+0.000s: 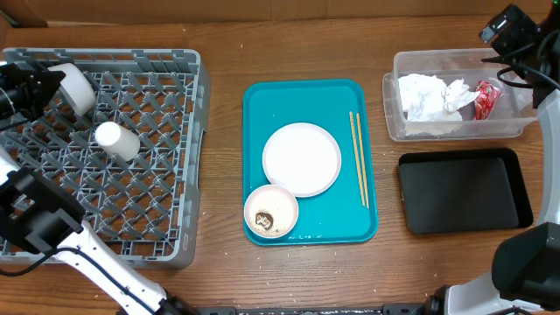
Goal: Sort waste into correct bins and load items into the dishwasher
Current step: 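Lift the saucer and carry it toward the dish rack, then lower the saucer into the rack and open the left gripper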
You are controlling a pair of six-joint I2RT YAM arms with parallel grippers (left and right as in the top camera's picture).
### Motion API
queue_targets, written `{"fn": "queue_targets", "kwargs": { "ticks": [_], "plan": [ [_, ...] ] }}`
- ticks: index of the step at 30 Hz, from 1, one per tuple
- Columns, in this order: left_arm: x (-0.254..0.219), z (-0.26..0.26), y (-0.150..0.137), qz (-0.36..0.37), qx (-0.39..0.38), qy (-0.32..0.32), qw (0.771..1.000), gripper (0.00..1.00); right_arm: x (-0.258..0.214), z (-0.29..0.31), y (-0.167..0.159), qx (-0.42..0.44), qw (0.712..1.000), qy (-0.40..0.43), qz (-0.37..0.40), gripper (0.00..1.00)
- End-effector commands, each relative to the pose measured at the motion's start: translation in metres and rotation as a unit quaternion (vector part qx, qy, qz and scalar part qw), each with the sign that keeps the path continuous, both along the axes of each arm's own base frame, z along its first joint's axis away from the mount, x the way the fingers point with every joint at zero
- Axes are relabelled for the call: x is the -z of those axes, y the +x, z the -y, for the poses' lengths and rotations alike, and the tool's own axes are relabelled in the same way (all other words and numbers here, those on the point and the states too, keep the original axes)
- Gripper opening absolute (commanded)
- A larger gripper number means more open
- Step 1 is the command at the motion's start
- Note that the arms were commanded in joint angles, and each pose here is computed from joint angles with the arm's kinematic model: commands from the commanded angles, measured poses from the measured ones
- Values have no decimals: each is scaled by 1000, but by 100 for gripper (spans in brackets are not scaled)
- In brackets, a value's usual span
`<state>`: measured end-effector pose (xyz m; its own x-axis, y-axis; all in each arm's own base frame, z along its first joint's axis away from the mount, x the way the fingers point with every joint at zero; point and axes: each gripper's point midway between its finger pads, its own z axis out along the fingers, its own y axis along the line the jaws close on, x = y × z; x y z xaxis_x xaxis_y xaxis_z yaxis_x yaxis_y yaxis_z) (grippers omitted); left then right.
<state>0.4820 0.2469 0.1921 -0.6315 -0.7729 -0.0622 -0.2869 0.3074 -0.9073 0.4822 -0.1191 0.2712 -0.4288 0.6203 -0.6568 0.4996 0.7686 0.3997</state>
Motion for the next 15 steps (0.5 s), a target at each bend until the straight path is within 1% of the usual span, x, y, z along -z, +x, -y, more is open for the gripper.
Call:
{"fn": "queue_targets", "kwargs": {
  "ticks": [1,3,4,12,15],
  "plan": [
    [9,-7,-1,11,5,16,1000,4,-14,2,-2,6,1000,-6,16,100],
    [-10,-1,4,65,24,-9,998,4,-14,2,-2,6,1000,-6,16,100],
    [-13,1,5,74,28,-13,997,4,-14,2,-2,6,1000,-6,16,100],
    [-12,3,6,72,30,-9,997,4,-14,2,-2,6,1000,-6,16,100],
    [-5,2,5,51,24,-2,998,4,-14,2,-2,6,1000,-6,16,100]
  ]
}}
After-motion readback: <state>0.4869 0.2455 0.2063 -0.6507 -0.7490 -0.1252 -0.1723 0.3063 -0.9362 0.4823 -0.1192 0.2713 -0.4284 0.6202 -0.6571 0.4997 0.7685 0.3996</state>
